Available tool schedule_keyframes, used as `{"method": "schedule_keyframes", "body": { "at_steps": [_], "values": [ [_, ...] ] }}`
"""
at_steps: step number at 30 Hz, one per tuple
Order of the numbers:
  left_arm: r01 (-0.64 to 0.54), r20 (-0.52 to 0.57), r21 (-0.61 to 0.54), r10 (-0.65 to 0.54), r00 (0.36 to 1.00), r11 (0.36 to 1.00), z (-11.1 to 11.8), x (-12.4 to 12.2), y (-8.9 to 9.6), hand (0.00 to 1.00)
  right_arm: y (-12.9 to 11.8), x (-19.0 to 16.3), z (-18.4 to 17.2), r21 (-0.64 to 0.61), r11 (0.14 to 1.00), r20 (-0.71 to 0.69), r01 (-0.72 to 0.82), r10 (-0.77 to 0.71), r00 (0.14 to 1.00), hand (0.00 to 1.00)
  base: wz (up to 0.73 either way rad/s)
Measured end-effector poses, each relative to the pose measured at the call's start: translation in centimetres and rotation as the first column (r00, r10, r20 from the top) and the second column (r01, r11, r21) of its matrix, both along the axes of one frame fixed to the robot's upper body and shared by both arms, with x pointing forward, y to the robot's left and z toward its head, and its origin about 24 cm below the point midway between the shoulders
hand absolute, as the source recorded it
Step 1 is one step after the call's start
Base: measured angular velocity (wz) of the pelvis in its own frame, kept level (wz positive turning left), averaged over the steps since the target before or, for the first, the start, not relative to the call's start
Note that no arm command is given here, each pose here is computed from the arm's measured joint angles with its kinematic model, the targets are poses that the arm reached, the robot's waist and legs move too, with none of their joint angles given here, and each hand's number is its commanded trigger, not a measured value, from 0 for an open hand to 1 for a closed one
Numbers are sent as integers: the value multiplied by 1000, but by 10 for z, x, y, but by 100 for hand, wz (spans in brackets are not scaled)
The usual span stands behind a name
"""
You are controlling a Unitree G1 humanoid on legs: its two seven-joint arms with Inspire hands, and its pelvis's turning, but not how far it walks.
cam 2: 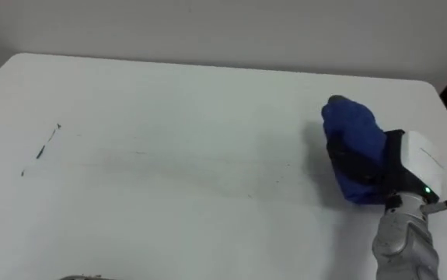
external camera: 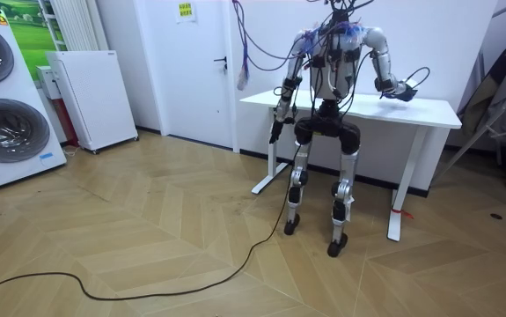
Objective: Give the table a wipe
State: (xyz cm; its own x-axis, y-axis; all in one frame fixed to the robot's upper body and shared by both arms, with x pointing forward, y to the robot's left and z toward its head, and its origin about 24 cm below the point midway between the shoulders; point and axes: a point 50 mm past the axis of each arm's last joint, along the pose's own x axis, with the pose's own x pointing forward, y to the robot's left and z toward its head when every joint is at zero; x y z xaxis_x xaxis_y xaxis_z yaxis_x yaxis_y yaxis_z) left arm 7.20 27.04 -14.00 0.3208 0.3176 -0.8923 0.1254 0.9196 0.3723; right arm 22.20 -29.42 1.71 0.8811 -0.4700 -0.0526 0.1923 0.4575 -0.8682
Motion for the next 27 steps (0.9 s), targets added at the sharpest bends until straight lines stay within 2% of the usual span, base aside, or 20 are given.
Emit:
{"method": "schedule_keyframes", "body": {
  "at_steps": [3, 4, 5, 6, 7, 13, 19, 27],
  "values": [
    [5, -1, -13, -5, 1000, 1000, -1, -2, 0, 0, -2, 0, 2, -6, 1000, 1, 1, -1, 1000, 100, -5],
    [9, 3, -17, -9, 1000, 1000, -1, -1, 0, 0, -2, 0, 2, -17, 1000, -3, -1, 1, 1000, 82, 5],
    [14, 11, -19, -13, 1000, 1000, 0, 2, -1, 0, -2, -1, 1, -21, 1000, -8, -1, 1, 1000, 53, 7],
    [18, 13, -17, -17, 1000, 1000, 0, 4, -1, 0, -2, -3, -1, -19, 1000, -14, 0, 0, 1000, 35, 17],
    [25, 16, -14, -24, 1000, 1000, 0, 6, -1, 0, -2, -5, -3, -17, 1000, -24, 2, -3, 1000, 0, 30],
    [37, 56, -9, -36, 998, 999, 4, 23, 0, 0, -2, -9, -8, -20, 1000, -45, 5, -5, 999, 0, 7],
    [31, 58, -12, -31, 998, 999, 4, 23, 0, 0, 6, -10, -16, -74, 997, -110, -37, 29, 993, 0, -8],
    [34, 61, -10, -34, 998, 999, 5, 24, 0, 0, 13, -9, -19, -74, 995, -123, -67, 58, 991, 0, 2]
  ]
}}
